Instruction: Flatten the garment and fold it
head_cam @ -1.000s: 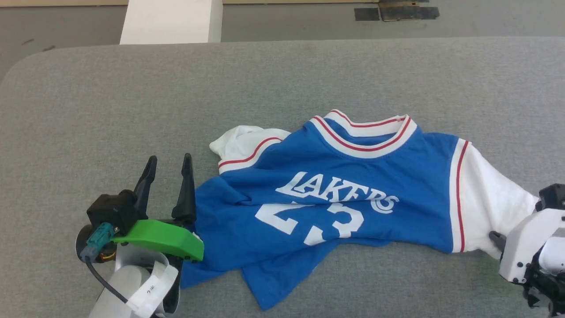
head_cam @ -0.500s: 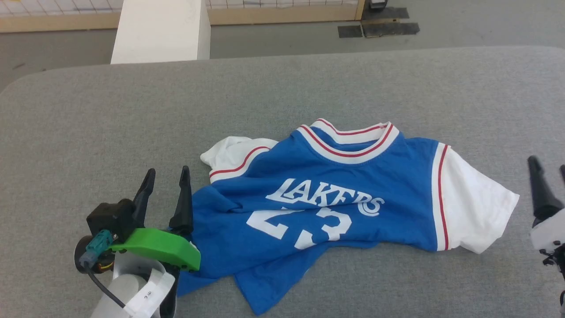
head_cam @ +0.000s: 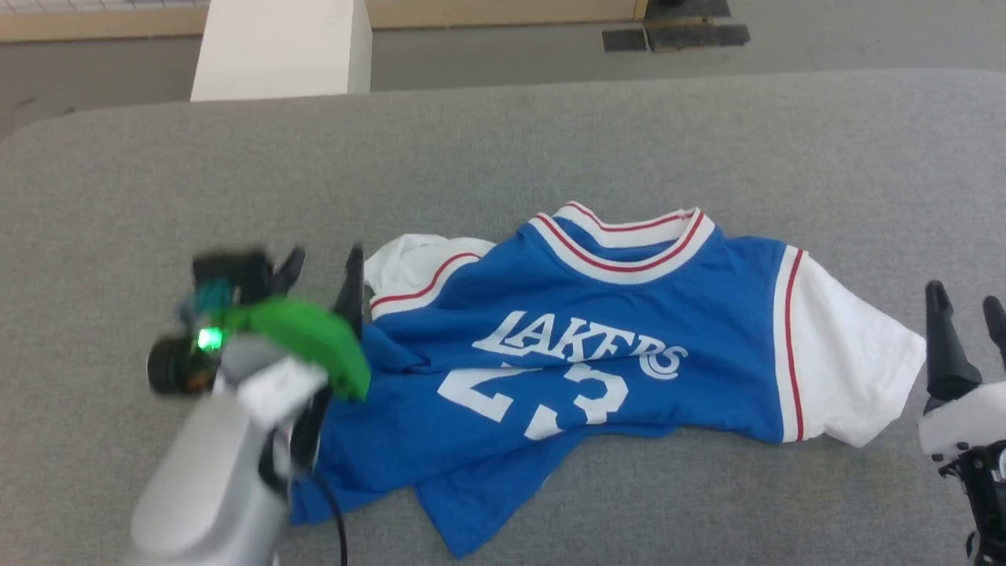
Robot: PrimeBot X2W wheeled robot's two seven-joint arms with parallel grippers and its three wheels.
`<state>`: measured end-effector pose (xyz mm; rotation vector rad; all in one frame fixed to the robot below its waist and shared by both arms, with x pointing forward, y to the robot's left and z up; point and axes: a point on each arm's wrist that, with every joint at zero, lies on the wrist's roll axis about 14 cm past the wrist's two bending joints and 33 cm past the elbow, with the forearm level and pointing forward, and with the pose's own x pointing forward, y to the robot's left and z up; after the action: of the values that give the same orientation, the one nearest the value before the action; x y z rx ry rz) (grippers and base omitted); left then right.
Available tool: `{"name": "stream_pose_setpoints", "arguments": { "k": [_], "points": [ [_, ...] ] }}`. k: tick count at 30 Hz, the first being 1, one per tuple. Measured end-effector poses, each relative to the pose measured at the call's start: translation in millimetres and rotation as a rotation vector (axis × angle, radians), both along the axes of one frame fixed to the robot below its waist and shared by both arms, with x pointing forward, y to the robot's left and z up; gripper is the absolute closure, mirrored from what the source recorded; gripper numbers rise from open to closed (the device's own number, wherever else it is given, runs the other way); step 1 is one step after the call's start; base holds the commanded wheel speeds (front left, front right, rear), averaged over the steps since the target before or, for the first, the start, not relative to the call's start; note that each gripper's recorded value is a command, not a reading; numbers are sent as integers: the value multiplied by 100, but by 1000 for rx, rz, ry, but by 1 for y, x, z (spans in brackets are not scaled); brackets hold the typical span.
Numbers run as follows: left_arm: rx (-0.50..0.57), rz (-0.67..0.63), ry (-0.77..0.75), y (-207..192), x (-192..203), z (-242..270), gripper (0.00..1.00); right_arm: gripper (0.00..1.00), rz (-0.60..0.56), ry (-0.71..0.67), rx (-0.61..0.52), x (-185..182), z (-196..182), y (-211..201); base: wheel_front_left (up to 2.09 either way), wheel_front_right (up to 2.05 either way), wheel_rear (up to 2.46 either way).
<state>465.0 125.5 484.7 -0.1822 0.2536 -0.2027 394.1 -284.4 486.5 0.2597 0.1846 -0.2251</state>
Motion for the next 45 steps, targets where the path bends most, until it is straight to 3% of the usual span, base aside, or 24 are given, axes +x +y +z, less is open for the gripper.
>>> {"name": "stream_pose_setpoints", "arguments": {
  "k": [6, 12, 13, 14, 20, 21, 22, 25, 30, 37, 40, 45],
  "points": [
    [86, -107, 183, -25, 41, -15, 0, 0, 30, 30, -4, 13, -11, 7, 0, 0, 0],
    [211, -174, 499, -38, 51, -62, 0, 0, 21, 79, -21, 15, -27, -2, 0, 0, 0],
    [294, -186, 655, -34, 45, -87, 0, 0, 17, 86, -22, 17, -30, -5, 0, 0, 0],
    [321, -181, 699, -31, 43, -95, 0, 0, 15, 87, -24, 17, -30, -6, 0, 0, 0],
    [399, -203, 830, -32, 40, -112, 0, 0, 3, 95, -30, 16, -35, -11, 0, 0, 0],
    [398, -208, 840, -33, 40, -115, 67, 0, 1, 98, -32, 16, -36, -12, 0, 0, 0],
    [377, -211, 846, -36, 40, -116, 100, 0, 1, 101, -32, 16, -37, -12, 0, 0, 0],
    [334, -213, 822, -40, 42, -112, 100, 0, 9, 100, -34, 19, -39, -10, 0, 0, 0],
    [169, -174, 702, -43, 54, -91, 100, 0, 41, 90, -27, 27, -40, 1, 0, 0, 0],
    [-43, -44, 383, -11, 84, -3, 100, 0, 93, 69, -3, 35, -35, 21, 0, 0, 0],
    [-73, 46, 352, 21, 66, 2, 100, 0, 114, 53, 8, 38, -31, 31, 0, 0, 0],
    [-133, 166, 514, 54, -2, -52, 100, 0, 150, 39, 18, 42, -27, 44, 0, 0, 0]
  ]
}}
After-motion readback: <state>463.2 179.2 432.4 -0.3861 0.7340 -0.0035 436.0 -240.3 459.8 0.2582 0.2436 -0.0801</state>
